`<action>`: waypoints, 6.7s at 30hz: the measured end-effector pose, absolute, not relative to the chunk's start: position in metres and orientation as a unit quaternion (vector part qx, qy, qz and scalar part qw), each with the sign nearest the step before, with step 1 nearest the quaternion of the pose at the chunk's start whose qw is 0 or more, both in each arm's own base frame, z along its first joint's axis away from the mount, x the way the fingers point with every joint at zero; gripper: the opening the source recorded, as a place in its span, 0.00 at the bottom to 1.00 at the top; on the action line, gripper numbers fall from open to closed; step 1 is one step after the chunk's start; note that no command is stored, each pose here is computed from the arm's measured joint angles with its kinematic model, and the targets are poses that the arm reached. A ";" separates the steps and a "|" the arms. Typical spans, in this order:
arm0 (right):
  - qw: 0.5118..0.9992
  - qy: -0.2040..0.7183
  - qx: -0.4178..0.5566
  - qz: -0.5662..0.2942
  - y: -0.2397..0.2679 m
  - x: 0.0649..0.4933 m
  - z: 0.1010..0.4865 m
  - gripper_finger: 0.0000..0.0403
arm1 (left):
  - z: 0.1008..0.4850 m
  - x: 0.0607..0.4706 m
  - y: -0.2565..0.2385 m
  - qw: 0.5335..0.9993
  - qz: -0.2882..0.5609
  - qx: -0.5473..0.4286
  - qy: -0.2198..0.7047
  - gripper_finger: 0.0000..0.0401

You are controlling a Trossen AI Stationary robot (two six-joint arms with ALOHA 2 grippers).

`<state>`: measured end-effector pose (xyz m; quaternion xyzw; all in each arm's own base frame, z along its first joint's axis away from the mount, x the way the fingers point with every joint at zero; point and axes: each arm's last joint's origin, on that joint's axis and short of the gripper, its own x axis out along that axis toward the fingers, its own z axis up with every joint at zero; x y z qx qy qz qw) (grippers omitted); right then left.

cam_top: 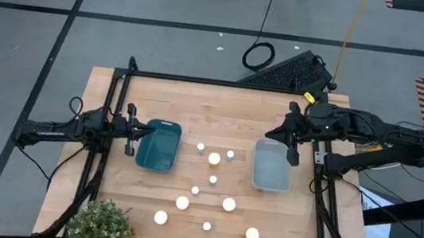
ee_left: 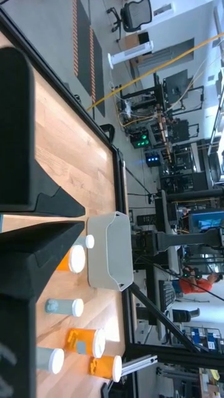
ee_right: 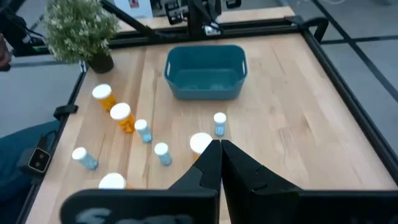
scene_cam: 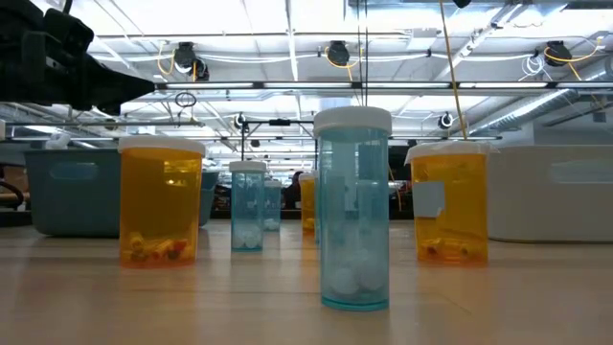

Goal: Pick and place medicine bottles into bin by pill shape (circle, oval)
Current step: Put the blue pill bottle into the blue bin

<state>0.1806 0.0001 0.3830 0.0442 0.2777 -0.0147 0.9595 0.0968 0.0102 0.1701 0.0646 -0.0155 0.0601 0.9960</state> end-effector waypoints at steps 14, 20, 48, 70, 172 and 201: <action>0.956 0.291 0.042 -0.015 0.000 0.192 0.371 0.00 | 0.276 0.070 0.008 0.997 0.067 0.006 0.027 0.06; 0.955 0.295 0.042 -0.016 0.000 0.199 0.351 0.00 | 0.339 0.074 0.008 0.995 0.066 0.006 0.077 0.06; 0.947 0.306 0.062 -0.077 -0.003 0.229 0.275 0.04 | 0.316 0.217 -0.010 0.939 0.028 0.054 0.339 0.06; 0.885 0.460 -0.005 -0.069 -0.004 0.316 0.221 0.63 | 0.304 0.221 -0.003 0.947 0.035 0.064 0.312 0.06; 0.841 0.520 0.098 -0.116 -0.009 0.222 0.284 0.28 | 0.307 0.223 -0.003 0.953 0.034 0.071 0.294 0.06; 0.852 0.499 0.122 -0.100 -0.002 0.226 0.298 0.28 | 0.308 0.236 -0.004 0.962 0.036 0.068 0.260 0.12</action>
